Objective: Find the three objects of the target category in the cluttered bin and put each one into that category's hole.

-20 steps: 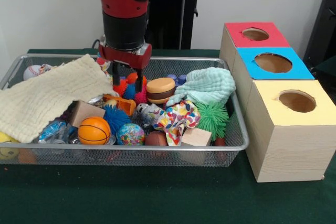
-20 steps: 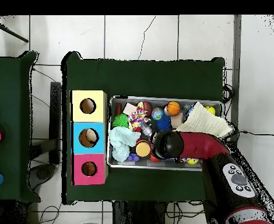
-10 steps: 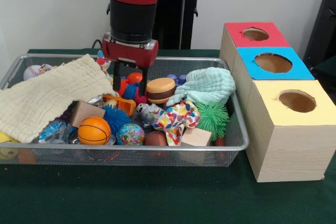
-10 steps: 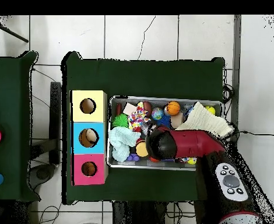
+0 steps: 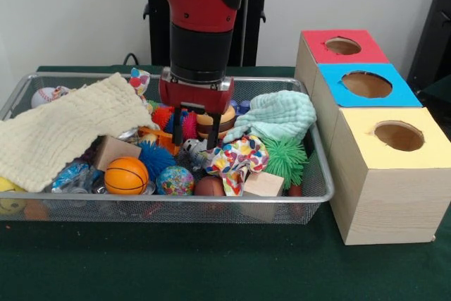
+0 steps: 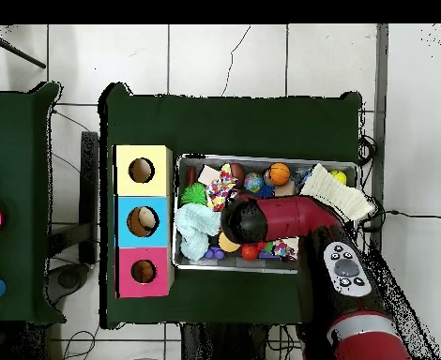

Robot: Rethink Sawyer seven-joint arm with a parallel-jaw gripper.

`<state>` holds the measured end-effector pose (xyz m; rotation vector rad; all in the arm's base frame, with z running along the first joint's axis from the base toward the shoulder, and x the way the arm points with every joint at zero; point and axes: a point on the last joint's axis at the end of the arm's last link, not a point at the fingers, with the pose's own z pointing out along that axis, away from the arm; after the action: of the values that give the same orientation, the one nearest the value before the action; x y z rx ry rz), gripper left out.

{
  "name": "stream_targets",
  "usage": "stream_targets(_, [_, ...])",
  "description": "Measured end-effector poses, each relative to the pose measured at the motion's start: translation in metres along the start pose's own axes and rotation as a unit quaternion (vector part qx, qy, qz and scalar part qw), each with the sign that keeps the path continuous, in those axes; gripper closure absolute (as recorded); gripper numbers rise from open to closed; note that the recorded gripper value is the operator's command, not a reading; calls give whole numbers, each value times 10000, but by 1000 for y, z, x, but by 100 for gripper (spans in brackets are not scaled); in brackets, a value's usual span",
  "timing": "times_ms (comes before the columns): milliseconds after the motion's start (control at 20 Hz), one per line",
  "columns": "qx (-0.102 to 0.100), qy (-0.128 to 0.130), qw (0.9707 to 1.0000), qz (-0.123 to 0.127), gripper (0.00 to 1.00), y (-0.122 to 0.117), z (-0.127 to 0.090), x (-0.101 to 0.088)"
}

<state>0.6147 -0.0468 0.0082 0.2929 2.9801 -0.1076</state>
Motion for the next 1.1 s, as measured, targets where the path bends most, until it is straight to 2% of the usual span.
stream_targets(500, [-15,73,9999,88,0,-5,26,-2])
stream_targets(850, [-5,130,9996,236,0,-23,33,0])
stream_targets(1100, [23,122,9991,408,0,-45,32,-3])
